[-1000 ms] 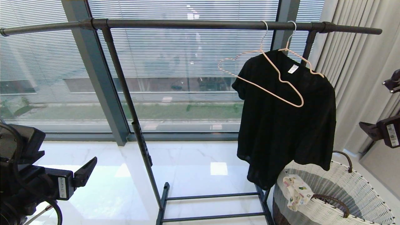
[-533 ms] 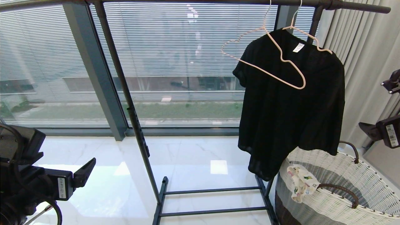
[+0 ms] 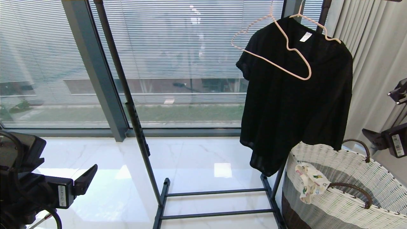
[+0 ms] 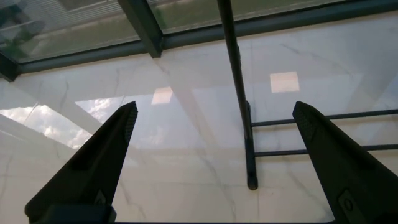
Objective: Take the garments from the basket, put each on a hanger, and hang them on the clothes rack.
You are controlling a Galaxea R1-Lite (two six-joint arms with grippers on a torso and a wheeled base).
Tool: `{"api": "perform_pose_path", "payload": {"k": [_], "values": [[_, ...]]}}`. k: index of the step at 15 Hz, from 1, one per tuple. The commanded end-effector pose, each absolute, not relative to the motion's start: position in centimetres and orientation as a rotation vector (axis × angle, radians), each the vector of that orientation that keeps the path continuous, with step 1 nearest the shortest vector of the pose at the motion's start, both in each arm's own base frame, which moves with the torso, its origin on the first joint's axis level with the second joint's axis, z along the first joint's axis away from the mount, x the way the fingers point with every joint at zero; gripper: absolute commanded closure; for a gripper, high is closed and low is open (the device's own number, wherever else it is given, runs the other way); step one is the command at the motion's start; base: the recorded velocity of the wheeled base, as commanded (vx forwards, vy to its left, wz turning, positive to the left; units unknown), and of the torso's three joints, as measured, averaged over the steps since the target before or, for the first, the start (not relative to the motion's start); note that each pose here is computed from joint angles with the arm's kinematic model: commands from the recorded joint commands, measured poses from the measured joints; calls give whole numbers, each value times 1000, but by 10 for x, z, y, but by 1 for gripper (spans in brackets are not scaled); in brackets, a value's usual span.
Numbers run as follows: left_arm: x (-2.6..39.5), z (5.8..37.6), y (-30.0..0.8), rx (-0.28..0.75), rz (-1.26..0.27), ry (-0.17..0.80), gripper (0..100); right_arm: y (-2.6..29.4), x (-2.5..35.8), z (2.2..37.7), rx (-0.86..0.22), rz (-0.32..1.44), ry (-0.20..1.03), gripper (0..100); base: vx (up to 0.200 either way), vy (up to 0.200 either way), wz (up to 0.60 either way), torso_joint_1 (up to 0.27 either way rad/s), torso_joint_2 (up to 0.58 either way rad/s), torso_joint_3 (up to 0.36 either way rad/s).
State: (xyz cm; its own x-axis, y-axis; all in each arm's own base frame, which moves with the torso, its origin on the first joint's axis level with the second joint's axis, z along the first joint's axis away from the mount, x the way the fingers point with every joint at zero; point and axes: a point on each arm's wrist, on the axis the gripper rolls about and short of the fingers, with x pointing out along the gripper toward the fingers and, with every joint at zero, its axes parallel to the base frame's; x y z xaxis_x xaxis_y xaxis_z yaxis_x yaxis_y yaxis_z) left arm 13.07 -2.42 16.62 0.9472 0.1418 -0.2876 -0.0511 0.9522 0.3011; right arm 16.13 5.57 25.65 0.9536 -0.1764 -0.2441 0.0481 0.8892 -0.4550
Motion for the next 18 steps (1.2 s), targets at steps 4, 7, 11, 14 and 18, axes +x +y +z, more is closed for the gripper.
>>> {"api": "perform_pose_path", "payload": {"k": [4, 7, 11, 14, 18], "values": [[131, 167, -24, 295, 99, 309, 0, 51, 149, 244, -484, -92, 304, 0, 200, -200, 0, -2, 11, 7], [131, 167, -24, 294, 101, 311, 0, 53, 150, 242, -486, -40, 305, 0, 200, -200, 0, 4, 4, 6], [131, 167, -24, 294, 101, 311, 0, 53, 139, 224, -572, 211, 314, 0, 0, 0, 0, 0, 0, 0], [131, 167, -24, 294, 101, 308, 0, 55, 139, 195, -623, 307, 405, 0, 0, 0, 0, 0, 0, 0], [132, 167, -24, 295, 101, 311, 0, 64, 157, 172, -643, 379, 523, 0, 0, 0, 0, 0, 0, 0]]}}
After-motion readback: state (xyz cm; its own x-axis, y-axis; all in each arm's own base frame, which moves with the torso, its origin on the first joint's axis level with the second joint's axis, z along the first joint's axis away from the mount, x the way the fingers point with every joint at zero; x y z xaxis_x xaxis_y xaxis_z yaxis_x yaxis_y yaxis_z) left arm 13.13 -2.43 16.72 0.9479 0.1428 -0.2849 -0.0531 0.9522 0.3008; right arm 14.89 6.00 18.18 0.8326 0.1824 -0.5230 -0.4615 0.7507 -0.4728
